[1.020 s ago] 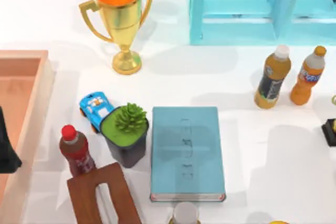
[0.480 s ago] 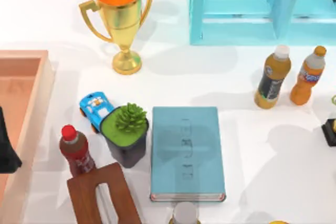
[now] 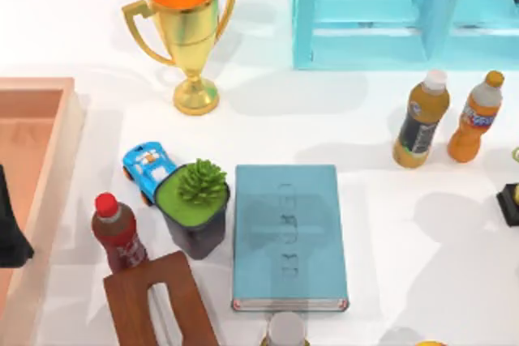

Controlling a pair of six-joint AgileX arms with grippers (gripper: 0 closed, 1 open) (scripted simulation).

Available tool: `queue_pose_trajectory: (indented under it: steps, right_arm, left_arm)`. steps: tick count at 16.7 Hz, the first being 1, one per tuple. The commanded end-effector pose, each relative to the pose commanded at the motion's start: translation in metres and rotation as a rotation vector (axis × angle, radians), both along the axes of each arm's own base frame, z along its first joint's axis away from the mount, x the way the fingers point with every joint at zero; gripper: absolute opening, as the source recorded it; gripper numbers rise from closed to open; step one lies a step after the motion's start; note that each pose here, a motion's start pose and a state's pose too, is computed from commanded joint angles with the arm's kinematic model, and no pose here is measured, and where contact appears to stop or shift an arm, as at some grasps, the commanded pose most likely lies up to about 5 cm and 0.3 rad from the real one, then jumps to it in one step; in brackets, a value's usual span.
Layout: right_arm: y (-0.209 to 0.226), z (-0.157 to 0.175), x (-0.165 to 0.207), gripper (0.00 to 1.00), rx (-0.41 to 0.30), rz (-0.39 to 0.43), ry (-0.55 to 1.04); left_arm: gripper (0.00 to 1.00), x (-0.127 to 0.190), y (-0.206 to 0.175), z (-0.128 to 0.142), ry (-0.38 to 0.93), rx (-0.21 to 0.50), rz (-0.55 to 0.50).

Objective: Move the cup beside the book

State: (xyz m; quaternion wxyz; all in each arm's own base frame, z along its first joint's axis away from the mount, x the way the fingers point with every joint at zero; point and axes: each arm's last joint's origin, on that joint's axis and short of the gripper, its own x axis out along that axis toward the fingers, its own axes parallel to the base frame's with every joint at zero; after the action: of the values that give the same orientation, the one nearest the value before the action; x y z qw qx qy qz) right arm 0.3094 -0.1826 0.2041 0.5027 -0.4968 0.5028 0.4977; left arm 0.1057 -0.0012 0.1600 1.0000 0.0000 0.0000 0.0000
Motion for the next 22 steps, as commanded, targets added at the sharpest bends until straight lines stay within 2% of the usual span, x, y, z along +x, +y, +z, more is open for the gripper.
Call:
queue_pose_trajectory:
  steps: [6,11,22]
  right_arm:
    - [0.0,-0.064,-0.002,1.0,-0.002,0.001,-0.003]
    - [0.0,-0.068,-0.003,1.0,-0.001,0.001,-0.001]
    - [0.0,-0.068,-0.003,0.17,-0.001,0.001,-0.001]
  left_arm:
    - [1.0,0.0,0.0,0.0,0.0,0.0,0.0]
    - [1.0,0.0,0.0,0.0,0.0,0.0,0.0]
    - [1.0,0.0,0.0,0.0,0.0,0.0,0.0]
